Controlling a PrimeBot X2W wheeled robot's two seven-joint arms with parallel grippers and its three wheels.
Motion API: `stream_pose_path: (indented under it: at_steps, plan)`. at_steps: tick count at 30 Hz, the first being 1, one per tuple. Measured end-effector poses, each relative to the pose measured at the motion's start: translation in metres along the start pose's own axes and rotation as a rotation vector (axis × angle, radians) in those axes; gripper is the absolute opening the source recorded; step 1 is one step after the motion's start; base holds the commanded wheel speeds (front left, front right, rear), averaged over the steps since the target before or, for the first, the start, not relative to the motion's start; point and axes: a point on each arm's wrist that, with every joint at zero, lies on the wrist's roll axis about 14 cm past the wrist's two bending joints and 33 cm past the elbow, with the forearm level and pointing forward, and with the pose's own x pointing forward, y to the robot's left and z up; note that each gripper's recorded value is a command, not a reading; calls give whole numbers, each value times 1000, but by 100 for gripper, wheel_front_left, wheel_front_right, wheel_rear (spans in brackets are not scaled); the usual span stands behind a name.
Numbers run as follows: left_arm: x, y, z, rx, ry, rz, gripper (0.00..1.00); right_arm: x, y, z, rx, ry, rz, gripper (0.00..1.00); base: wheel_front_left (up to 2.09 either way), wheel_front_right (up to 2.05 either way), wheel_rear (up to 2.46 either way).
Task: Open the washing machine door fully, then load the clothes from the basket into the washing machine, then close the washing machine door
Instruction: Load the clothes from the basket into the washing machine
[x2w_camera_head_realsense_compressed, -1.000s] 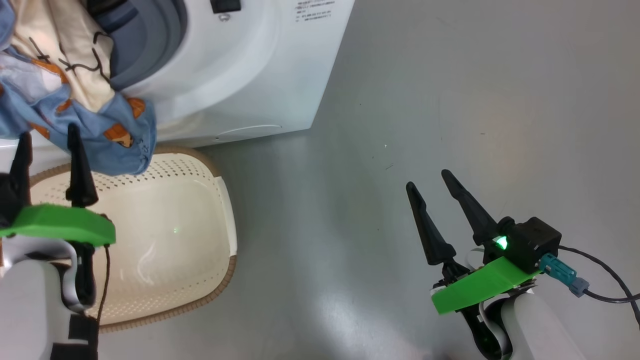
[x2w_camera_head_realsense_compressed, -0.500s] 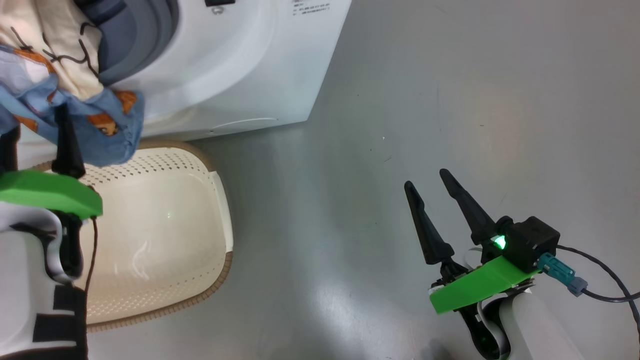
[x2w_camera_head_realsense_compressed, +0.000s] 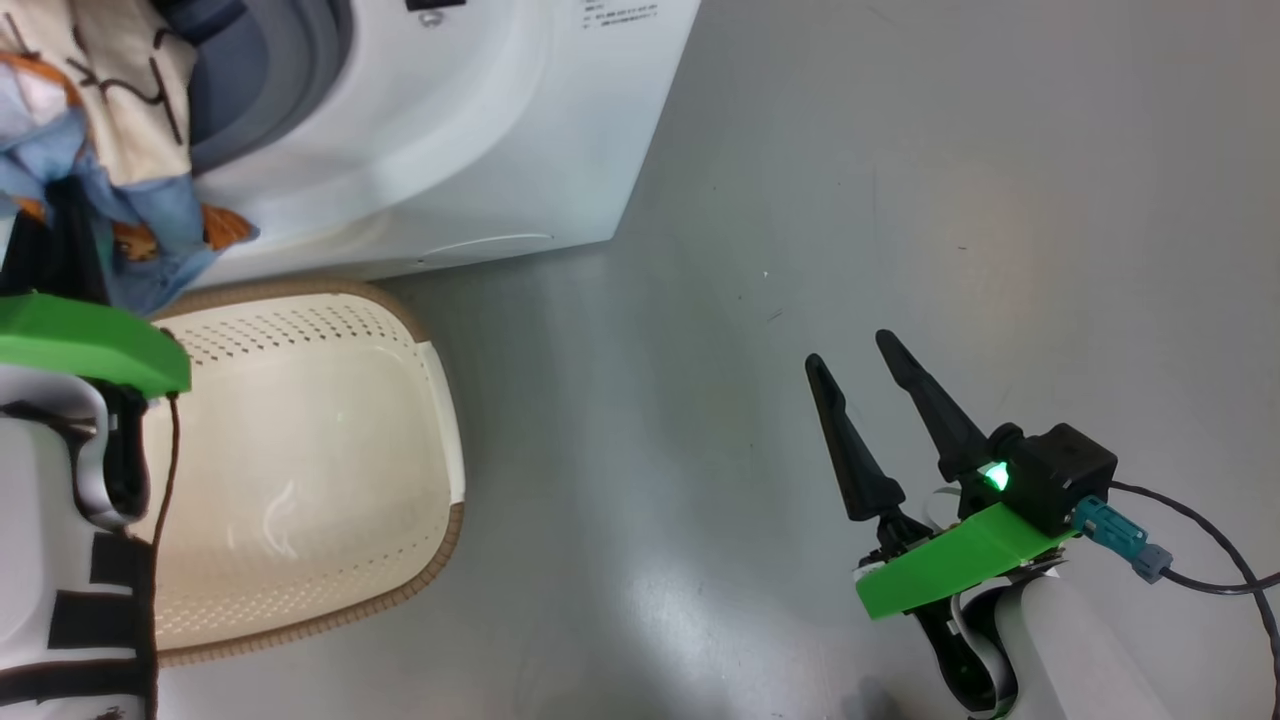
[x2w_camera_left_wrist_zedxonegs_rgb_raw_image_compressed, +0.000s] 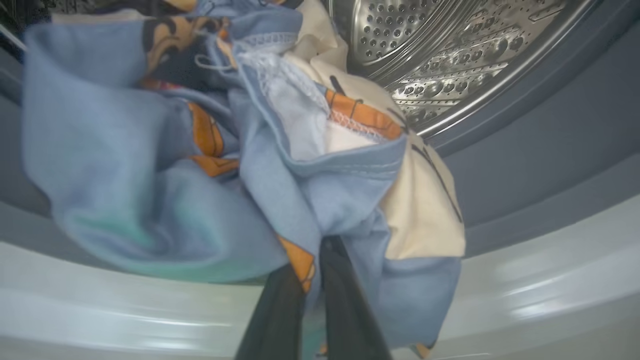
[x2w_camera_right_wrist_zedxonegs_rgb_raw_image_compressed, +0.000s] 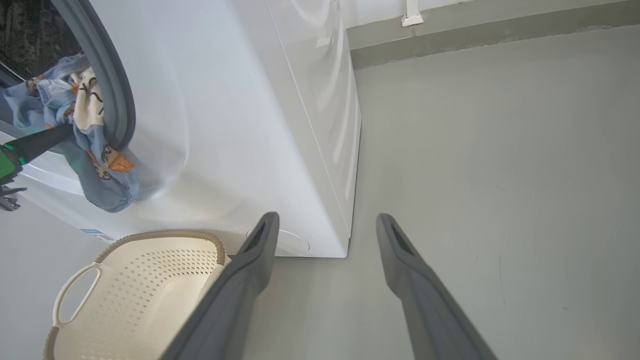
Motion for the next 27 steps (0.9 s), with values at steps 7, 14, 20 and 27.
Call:
stream_pose_path:
  at_steps: [7, 14, 20, 27]
  plan:
    - [8, -1, 34, 61, -84, -21, 0, 0, 4, 2, 3, -5, 9, 100, 0, 0, 0]
    - [29, -4, 65, 110, -132, -35, 0, -1, 2, -1, 2, 2, 5, 100, 0, 0, 0]
    - [48, -11, 85, 144, -165, -55, 0, 0, 0, -5, 3, 13, -2, 100, 0, 0, 0]
    - [65, -15, 86, 146, -164, -60, 0, 1, -3, -13, 5, 31, -7, 100, 0, 0, 0]
